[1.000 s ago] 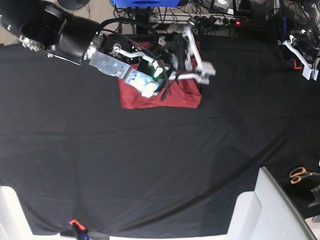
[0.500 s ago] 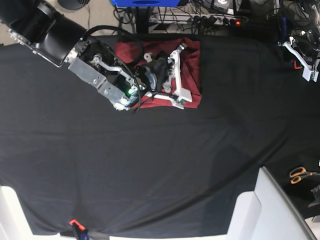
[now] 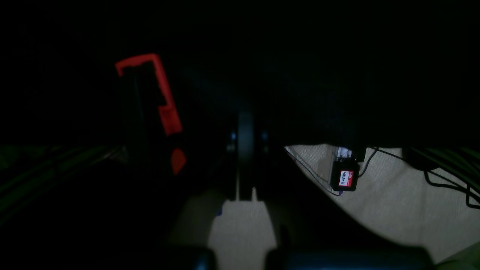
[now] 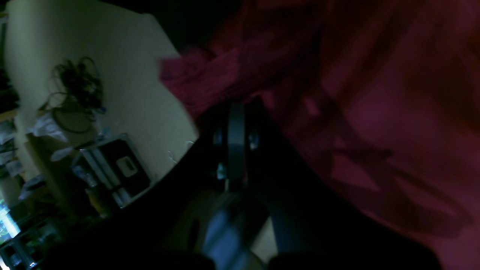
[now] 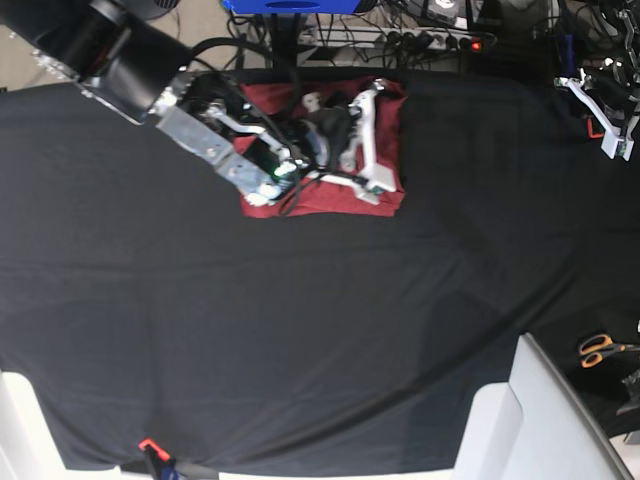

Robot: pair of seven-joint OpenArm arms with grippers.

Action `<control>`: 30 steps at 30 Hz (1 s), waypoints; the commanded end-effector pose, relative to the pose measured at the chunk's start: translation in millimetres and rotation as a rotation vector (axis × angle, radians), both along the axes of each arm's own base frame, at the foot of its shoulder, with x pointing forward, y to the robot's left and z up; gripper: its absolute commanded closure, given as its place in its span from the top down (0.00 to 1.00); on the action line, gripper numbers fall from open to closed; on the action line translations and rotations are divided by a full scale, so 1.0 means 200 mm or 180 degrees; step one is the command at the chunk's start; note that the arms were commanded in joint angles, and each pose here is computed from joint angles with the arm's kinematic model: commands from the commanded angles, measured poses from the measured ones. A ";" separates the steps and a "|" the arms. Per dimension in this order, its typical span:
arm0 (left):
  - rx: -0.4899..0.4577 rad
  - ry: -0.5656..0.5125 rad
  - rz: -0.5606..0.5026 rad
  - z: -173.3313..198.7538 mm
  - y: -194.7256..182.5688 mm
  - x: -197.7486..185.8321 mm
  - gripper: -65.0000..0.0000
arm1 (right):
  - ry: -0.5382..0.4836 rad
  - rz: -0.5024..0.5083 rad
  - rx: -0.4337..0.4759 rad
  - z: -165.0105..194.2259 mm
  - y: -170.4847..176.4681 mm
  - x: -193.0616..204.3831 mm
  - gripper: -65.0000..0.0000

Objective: Fold the T-shirt properly
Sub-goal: 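Fold the lifted edge with the right gripper over the shirt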

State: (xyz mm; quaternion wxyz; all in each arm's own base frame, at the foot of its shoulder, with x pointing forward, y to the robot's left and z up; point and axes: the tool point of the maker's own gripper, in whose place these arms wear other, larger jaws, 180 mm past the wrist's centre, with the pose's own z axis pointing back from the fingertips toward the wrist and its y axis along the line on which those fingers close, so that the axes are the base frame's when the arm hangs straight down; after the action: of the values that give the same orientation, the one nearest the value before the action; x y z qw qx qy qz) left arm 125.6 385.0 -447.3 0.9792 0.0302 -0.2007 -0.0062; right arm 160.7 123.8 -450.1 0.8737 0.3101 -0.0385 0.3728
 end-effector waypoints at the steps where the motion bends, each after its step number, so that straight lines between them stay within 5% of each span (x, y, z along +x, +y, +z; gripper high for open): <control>1: 0.0077 -0.0091 -0.0061 0.06 0.04 0.04 0.00 | -0.0088 0.0013 0.0093 0.05 0.04 0.06 0.02; 30: 0.0072 -0.0086 -0.0059 0.05 0.03 0.04 0.00 | -0.0390 -0.0006 0.0111 0.17 0.14 0.32 0.02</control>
State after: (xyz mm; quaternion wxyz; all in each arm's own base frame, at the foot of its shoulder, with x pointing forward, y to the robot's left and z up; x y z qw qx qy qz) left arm 125.7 384.3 -447.5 0.9791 0.0298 -0.2009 -0.0062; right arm 215.4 144.9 -426.7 0.8697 0.2944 -0.0822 0.3876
